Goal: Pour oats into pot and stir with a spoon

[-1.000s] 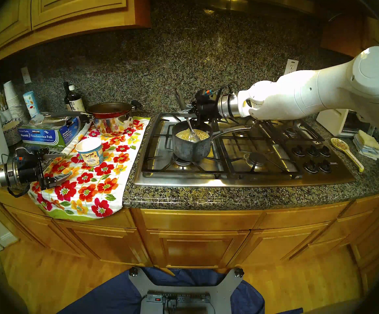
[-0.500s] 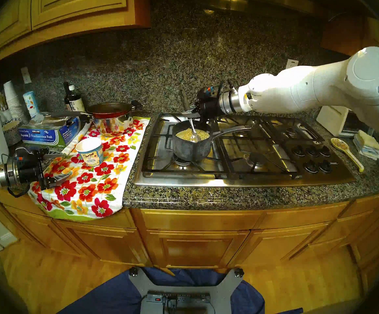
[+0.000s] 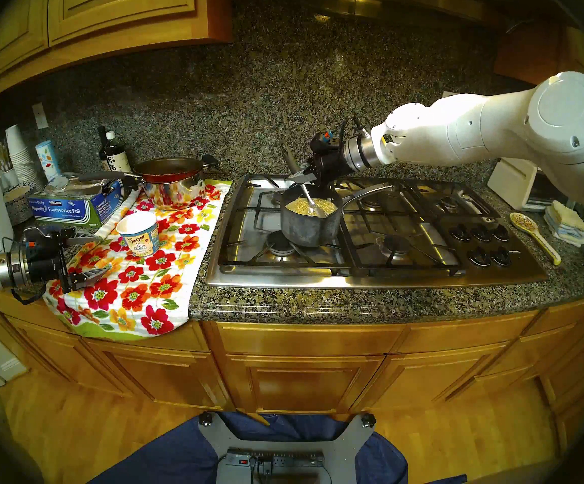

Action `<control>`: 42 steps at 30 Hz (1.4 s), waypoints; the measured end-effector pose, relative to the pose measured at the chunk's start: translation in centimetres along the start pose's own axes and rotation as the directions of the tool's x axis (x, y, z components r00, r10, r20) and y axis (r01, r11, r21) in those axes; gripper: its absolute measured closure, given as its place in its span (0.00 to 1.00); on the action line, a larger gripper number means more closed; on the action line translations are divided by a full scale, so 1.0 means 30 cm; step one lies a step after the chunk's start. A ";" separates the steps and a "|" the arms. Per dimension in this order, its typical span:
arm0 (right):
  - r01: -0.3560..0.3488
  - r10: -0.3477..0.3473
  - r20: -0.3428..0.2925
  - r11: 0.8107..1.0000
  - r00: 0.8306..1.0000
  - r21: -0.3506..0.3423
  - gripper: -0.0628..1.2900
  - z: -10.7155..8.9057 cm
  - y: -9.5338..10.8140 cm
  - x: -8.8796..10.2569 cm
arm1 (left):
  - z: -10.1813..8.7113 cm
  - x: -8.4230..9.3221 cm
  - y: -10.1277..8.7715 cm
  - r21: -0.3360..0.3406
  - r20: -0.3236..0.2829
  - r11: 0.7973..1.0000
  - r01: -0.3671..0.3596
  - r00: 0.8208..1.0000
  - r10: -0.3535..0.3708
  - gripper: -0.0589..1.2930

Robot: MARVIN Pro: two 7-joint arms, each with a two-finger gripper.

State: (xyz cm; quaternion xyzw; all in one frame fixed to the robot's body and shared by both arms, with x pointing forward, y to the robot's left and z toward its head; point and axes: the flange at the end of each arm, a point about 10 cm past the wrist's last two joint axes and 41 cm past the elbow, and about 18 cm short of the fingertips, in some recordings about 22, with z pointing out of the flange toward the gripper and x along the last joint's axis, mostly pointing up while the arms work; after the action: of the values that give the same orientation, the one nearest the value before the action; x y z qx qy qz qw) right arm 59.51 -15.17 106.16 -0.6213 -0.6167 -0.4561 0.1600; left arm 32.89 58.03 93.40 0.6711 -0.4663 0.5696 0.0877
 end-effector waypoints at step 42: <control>-0.064 0.058 0.048 0.990 0.997 0.125 0.06 -0.099 0.006 0.027 | 0.000 0.000 0.000 -0.001 0.001 1.000 0.000 1.000 0.000 0.04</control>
State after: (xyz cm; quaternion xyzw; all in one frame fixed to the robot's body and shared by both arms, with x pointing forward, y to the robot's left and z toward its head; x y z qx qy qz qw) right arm 58.42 -16.95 108.43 -0.6384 -0.6285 -0.3972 0.1992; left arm 32.88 58.03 93.39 0.6713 -0.4666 0.5691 0.0876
